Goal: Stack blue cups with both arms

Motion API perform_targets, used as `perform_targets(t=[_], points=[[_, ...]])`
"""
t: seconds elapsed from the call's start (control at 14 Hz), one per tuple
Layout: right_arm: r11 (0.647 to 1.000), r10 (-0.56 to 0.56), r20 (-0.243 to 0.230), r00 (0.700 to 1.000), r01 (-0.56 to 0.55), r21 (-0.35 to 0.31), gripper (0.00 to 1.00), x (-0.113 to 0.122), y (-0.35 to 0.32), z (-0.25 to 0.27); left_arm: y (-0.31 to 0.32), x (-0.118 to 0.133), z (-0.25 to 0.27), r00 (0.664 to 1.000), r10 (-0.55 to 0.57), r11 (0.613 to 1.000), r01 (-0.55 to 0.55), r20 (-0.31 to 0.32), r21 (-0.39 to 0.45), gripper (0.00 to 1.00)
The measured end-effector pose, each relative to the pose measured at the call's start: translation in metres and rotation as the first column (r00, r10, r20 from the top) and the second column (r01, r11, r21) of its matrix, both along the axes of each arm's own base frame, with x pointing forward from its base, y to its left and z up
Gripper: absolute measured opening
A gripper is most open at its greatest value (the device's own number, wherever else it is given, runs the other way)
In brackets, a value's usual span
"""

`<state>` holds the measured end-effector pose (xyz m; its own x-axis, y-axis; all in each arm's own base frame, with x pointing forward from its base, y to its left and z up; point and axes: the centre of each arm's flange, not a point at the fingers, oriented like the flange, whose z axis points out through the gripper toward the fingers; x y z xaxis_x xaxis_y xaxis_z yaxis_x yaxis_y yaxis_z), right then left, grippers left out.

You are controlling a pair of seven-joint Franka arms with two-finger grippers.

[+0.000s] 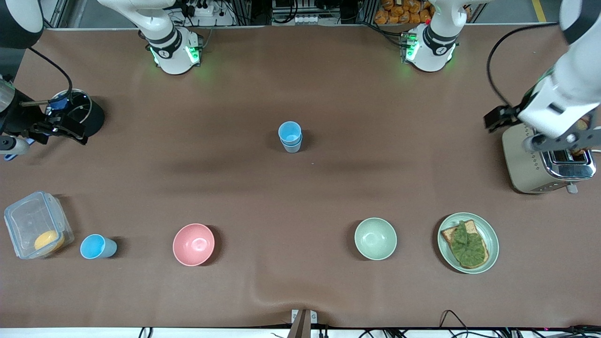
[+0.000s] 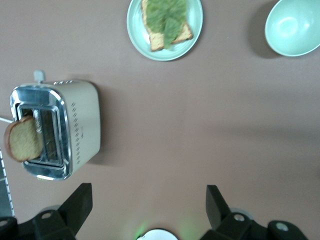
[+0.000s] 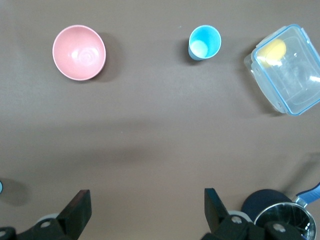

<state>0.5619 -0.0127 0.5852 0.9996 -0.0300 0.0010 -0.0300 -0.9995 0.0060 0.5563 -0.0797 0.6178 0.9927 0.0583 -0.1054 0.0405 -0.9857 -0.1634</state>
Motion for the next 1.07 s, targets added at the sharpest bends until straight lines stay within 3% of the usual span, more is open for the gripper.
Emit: perform_targets(t=[0.29,0.5,0.86,1.07], points=[[1.0,0.0,-0.006,1.0,0.0,0.0,1.0,-0.001,0.0,-0.001,0.026,-0.03,0.012,0.999,-0.045,0.999,0.044,-0.012,-0.025,1.0],[1.0,0.0,-0.007,1.0,0.0,0.0,1.0,-0.001,0.0,-0.001,0.024,-0.031,0.014,0.994,-0.112,0.993,0.111,-0.014,-0.034,1.0],[1.0,-0.003,-0.01,1.0,0.003,0.0,1.0,-0.001,-0.002,-0.001,0.021,-0.029,0.027,0.994,-0.103,0.987,0.106,0.031,-0.123,1.0],[1.0,-0.004,-0.01,1.0,0.004,0.0,1.0,-0.001,-0.002,-0.001,0.021,-0.029,0.034,0.994,-0.099,0.985,0.104,0.045,-0.135,1.0]])
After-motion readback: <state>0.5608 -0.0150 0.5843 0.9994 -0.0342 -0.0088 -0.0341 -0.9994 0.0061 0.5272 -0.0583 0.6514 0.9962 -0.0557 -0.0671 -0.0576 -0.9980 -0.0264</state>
